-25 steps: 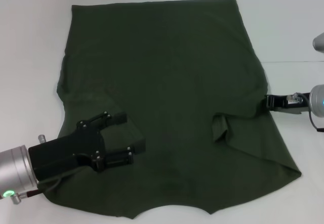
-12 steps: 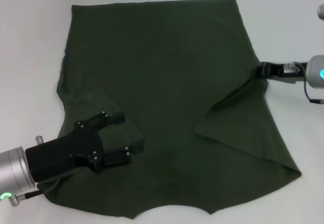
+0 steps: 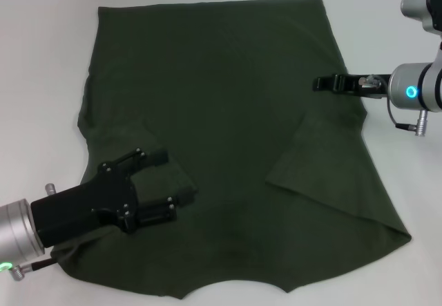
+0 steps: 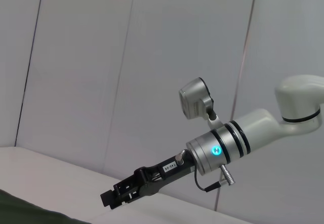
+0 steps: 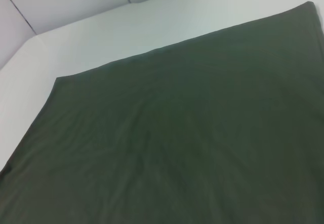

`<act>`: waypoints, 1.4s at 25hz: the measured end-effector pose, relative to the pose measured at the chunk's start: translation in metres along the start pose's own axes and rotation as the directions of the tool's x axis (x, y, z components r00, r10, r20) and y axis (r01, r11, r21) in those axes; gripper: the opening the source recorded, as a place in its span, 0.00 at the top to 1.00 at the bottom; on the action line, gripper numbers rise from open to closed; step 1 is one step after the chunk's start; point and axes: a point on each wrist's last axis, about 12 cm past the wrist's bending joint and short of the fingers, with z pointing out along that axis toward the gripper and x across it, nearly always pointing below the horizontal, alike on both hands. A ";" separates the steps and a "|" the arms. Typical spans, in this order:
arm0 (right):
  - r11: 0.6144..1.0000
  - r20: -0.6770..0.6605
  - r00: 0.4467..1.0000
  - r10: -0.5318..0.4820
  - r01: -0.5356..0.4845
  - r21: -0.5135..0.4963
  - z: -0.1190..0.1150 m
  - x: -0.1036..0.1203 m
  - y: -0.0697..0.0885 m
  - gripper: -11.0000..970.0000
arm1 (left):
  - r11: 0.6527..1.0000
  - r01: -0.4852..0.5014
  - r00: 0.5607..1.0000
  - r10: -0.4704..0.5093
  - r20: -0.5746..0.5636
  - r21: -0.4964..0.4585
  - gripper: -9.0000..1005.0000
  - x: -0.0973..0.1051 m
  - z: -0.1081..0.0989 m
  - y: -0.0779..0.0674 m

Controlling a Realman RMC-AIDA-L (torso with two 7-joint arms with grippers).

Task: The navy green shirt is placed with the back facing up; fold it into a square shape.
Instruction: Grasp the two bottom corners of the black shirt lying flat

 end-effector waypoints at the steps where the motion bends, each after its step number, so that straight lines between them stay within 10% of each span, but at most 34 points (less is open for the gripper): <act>1: 1.000 0.006 1.000 -0.004 0.004 0.002 -0.001 -0.001 -0.002 0.54 | 1.000 0.000 1.000 0.000 0.001 -0.001 0.08 0.000 0.000 0.000; 9: 0.993 0.159 0.984 -0.077 0.089 -0.075 -0.025 -0.004 -0.022 0.37 | 1.000 0.013 1.000 -0.013 0.007 -0.007 0.08 -0.001 -0.001 0.001; 21: 0.923 0.443 0.890 -0.106 0.254 -0.289 -0.080 0.051 -0.041 0.15 | 1.000 0.031 1.000 -0.031 0.004 0.000 0.08 -0.006 0.004 0.006; 35: 0.671 0.376 0.856 -0.354 0.513 -0.536 -0.132 0.113 -0.046 0.03 | 0.995 0.096 0.995 -0.096 -0.037 0.008 0.08 -0.012 -0.002 0.010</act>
